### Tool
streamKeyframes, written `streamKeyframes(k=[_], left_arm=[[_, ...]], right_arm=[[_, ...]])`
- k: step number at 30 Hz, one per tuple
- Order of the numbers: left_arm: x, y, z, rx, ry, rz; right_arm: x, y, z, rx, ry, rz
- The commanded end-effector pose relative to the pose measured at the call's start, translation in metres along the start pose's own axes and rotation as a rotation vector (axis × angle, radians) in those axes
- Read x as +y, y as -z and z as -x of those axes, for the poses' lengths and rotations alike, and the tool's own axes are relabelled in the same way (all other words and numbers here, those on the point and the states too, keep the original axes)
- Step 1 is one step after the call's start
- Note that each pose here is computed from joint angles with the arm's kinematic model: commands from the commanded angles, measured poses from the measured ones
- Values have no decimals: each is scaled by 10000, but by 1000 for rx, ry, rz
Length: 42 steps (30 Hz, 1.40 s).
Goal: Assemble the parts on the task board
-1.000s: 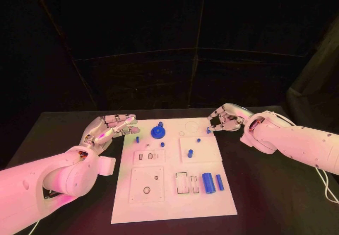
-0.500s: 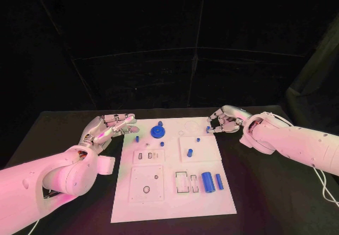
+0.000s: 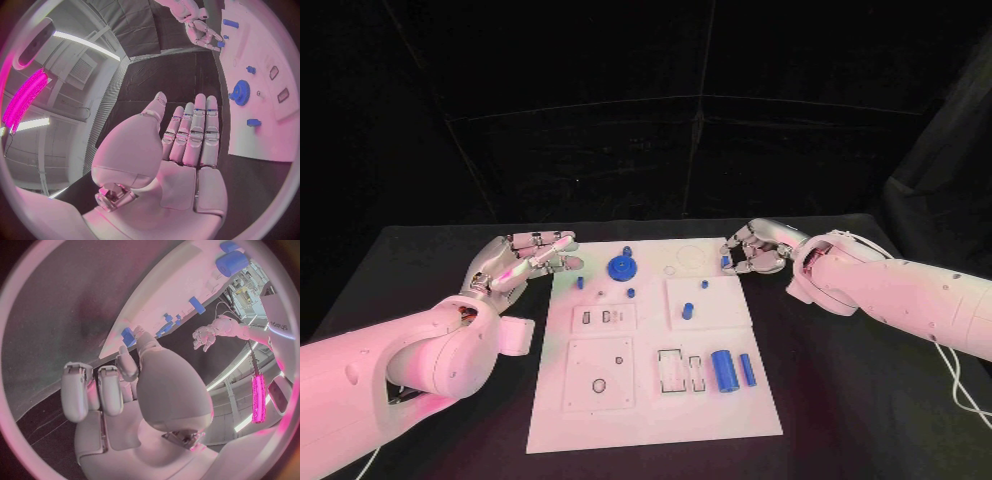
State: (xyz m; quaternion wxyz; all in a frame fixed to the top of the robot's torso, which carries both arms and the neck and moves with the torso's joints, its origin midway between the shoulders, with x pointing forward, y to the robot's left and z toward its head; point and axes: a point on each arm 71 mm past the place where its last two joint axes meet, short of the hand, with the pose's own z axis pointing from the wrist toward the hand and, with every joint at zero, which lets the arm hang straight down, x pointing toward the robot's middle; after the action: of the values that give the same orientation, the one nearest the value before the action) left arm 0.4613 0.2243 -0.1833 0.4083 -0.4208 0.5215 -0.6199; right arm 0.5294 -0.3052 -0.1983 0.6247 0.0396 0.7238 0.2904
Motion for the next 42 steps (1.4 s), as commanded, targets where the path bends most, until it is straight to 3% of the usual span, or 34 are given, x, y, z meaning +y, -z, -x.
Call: streamKeyframes(k=[1, 22, 31, 37, 42], left_arm=[[-13, -3, -13, 13, 3, -8], [-11, -4, -7, 12, 2, -5], [-12, 1, 0, 10, 1, -4], [-15, 5, 9, 9, 1, -4], [-14, -1, 26, 8, 0, -4]], right_arm=[[1, -7, -3, 12, -4, -1], [34, -35, -30, 18, 4, 6], [105, -10, 14, -66, 26, 1], [322, 52, -4, -100, 7, 12], [746, 62, -120, -91, -34, 54]])
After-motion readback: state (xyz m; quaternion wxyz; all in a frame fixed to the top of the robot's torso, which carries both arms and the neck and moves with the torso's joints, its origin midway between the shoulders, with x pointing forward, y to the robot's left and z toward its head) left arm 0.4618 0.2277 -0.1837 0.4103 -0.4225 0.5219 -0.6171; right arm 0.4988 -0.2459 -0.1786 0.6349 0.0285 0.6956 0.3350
